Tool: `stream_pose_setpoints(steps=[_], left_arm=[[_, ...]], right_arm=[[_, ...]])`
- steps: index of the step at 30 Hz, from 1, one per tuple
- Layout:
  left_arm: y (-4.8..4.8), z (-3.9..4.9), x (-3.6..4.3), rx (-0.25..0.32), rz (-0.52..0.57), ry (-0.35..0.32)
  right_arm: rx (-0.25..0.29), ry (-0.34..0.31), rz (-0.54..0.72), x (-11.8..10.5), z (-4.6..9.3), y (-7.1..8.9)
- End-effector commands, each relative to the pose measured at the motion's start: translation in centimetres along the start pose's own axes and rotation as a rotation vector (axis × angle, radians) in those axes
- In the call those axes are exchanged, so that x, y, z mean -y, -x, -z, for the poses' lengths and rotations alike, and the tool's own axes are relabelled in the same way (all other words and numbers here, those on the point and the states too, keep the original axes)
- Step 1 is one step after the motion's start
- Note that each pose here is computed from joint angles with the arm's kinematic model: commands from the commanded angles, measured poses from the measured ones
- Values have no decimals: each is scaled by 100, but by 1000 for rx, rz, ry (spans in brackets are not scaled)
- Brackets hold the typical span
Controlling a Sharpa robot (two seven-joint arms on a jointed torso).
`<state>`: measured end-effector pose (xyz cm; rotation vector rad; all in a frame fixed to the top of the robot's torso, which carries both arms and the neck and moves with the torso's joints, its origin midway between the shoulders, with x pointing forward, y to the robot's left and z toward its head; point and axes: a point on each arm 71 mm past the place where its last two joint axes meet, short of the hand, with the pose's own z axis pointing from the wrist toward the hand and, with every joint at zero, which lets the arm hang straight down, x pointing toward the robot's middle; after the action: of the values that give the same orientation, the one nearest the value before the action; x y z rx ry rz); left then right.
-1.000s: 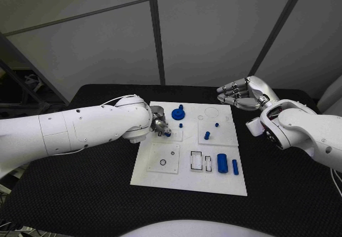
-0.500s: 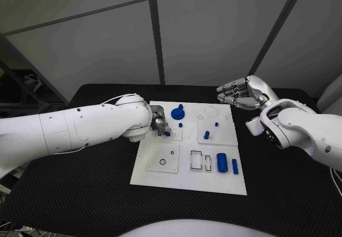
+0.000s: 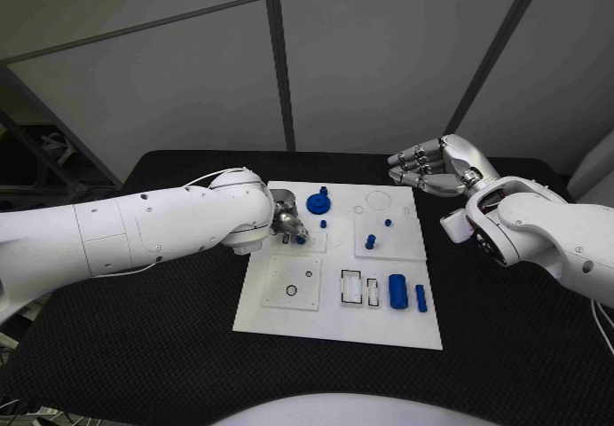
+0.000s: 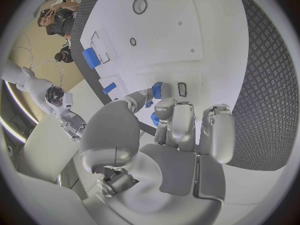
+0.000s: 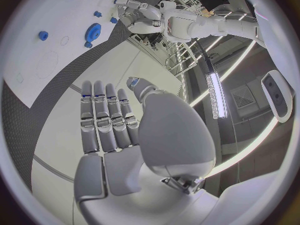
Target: Assemble the parts on the task board
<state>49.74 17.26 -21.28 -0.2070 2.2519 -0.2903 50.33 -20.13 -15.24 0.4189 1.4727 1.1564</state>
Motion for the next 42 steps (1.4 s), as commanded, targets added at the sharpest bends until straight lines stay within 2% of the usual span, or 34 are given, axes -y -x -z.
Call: stream_pose_setpoints(steps=[1,18,32,37,42], left_arm=[[-30,-17,-40,-22,-22,27],[-13,-33,-56,-13,-16,34],[18,5,-80,20,12,21],[99,37,-24,47,36,-10],[241,90,17,62,88,-43]], right_arm=[[-4,8,-3,-18,-5,0],[-3,5,-3,-14,4,9],[-1,4,-2,-7,4,17],[-1,3,-1,-3,0,19],[1,2,0,5,-4,23]])
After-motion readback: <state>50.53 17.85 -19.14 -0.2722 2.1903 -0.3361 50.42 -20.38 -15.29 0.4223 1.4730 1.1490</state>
